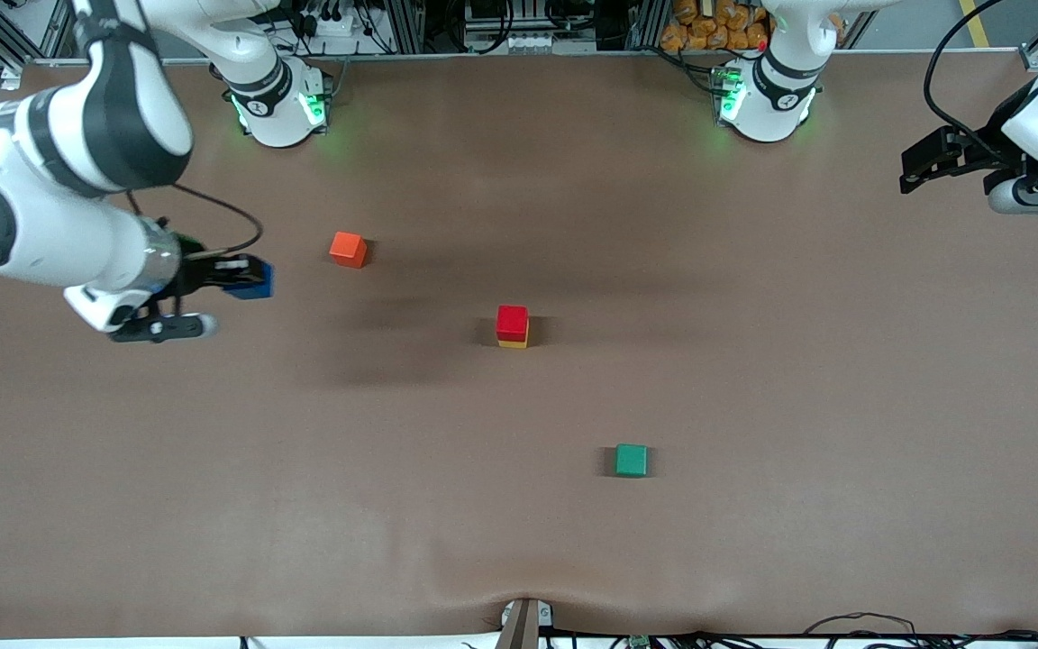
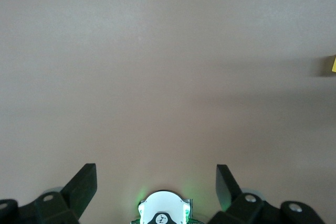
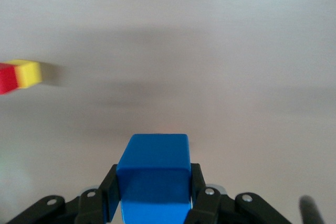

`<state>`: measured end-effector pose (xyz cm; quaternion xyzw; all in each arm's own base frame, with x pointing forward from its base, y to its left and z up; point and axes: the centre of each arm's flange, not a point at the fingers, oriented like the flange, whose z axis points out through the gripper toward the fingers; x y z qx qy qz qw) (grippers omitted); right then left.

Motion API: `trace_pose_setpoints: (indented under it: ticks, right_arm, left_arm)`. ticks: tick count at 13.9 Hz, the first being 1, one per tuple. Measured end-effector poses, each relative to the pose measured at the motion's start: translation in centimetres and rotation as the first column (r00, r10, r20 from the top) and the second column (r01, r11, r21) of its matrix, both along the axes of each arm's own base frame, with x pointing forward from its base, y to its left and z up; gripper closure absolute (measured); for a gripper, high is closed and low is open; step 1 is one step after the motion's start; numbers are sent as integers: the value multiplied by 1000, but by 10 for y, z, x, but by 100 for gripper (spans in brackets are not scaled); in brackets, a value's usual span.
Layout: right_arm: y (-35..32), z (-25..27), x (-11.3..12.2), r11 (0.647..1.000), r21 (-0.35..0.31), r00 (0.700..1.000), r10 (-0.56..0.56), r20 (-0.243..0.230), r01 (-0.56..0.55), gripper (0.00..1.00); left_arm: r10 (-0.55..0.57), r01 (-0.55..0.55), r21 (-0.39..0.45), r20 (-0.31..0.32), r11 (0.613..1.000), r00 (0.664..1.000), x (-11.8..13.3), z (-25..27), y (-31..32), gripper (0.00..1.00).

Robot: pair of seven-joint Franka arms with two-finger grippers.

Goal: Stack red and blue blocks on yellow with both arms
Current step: 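Carry the blue cube with the right gripper above the red cube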

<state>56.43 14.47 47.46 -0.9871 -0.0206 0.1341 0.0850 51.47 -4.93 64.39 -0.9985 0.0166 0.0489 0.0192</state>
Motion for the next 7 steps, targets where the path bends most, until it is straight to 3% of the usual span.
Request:
trace_pose_setpoints:
  ticks: [5, 7]
  right_arm:
    - [147, 54, -33, 999, 5, 997, -47, 63, 47, 44]
    - [168, 48, -26, 997, 9, 995, -73, 67, 72, 44]
  left_arm:
    - [24, -24, 1, 3, 1000, 1000, 1, 1, 13, 0]
    - [27, -27, 1, 6, 1000, 1000, 1, 2, 15, 0]
